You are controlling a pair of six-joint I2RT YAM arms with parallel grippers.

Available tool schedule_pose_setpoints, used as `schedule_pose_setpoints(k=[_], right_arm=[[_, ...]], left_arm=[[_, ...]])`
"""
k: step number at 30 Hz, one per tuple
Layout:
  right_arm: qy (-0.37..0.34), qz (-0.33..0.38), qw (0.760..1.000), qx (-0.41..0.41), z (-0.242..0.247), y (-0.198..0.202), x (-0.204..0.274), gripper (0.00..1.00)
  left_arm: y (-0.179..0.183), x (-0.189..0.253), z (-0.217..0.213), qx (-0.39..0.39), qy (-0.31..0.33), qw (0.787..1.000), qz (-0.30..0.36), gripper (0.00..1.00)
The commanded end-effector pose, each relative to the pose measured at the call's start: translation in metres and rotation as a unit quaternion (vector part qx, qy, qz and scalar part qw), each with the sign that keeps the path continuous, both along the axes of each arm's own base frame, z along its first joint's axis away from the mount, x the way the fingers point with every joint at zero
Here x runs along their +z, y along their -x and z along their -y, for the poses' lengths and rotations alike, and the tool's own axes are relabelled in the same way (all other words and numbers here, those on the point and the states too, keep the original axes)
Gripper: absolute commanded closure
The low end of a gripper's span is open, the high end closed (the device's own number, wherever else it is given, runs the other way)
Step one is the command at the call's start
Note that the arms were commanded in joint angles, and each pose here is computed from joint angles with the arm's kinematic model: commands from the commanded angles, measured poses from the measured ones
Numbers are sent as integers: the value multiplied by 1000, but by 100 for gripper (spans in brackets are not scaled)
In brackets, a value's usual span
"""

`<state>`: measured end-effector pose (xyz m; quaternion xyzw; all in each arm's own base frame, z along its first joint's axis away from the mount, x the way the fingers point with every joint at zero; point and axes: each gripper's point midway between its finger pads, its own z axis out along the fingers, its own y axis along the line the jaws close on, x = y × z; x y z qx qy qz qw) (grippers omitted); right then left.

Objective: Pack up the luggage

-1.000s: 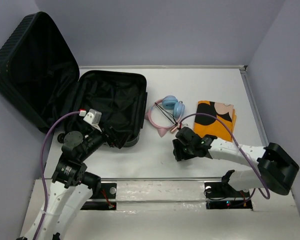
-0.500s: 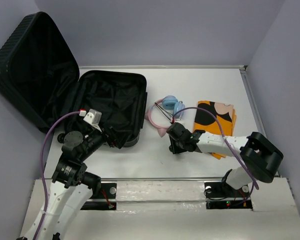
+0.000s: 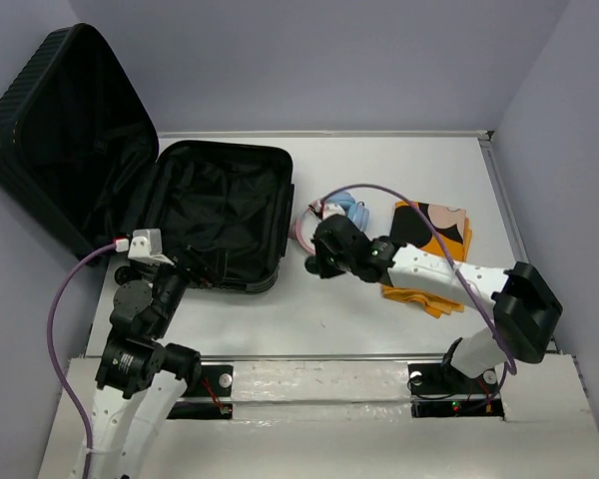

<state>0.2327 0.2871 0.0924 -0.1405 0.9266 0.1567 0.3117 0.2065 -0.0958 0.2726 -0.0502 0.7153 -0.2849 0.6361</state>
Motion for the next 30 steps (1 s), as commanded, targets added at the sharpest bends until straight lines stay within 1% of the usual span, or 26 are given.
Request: schedule_pose_setpoints(k=[1,2,3,4,5,6,7,8,9,10,12,13,14,15,17,18,19,21,23,24,27,30], right_arm=[[-147,104,982,62,-98,-50,117,93],[-189,129,971,70,-122,-62,162,93],[-193,111,971,92,-146,-64,152,90],[-205,113,967,99,-159,-69,159,77],[-210,113,966,104,-168,-73,164,61],[-202,109,968,104,-175,-79,165,27],[-192,114,969,103,-173,-81,165,16],[-178,118,973,89,-161,-81,158,10],[-157,112,978,80,-154,-81,139,9],[-154,118,979,64,-138,-82,144,10],[-126,124,984,18,-103,-89,128,15],[-93,106,990,-3,-77,-87,94,18],[-96,113,989,-25,-60,-84,100,24],[-57,106,991,-54,-33,-81,72,43],[-42,110,988,-100,2,-84,65,58],[-31,106,987,-114,15,-83,56,77],[-21,101,986,-127,28,-83,48,80],[-1,88,984,-152,55,-80,29,79],[8,79,984,-160,68,-78,19,74],[11,67,985,-158,72,-73,10,65],[21,54,985,-161,77,-71,-2,47],[24,43,983,-177,78,-80,-13,46]], left_arm=[[2,28,-49,126,37,991,40,1],[3,30,-51,130,38,990,46,1],[7,36,-52,129,42,989,62,1],[8,36,-53,129,43,989,66,1],[9,38,-52,127,43,989,69,1],[9,38,-52,126,43,989,68,1],[9,37,-52,127,42,989,66,1],[8,36,-50,120,40,990,64,1],[8,36,-47,114,38,991,64,1],[7,35,-45,106,34,992,63,1],[4,32,-37,88,28,994,57,1],[2,31,-36,85,25,995,54,1],[1,28,-34,82,23,995,49,1],[-2,26,-32,78,18,996,43,1],[-2,24,-28,65,17,997,38,1],[-2,23,-26,61,15,997,36,1],[-2,24,-26,61,16,997,38,1],[-1,26,-26,59,19,997,42,1],[1,27,-26,60,19,997,45,1],[1,27,-26,60,19,997,46,1],[1,27,-25,56,20,997,48,1],[-2,24,-24,55,18,998,39,1]])
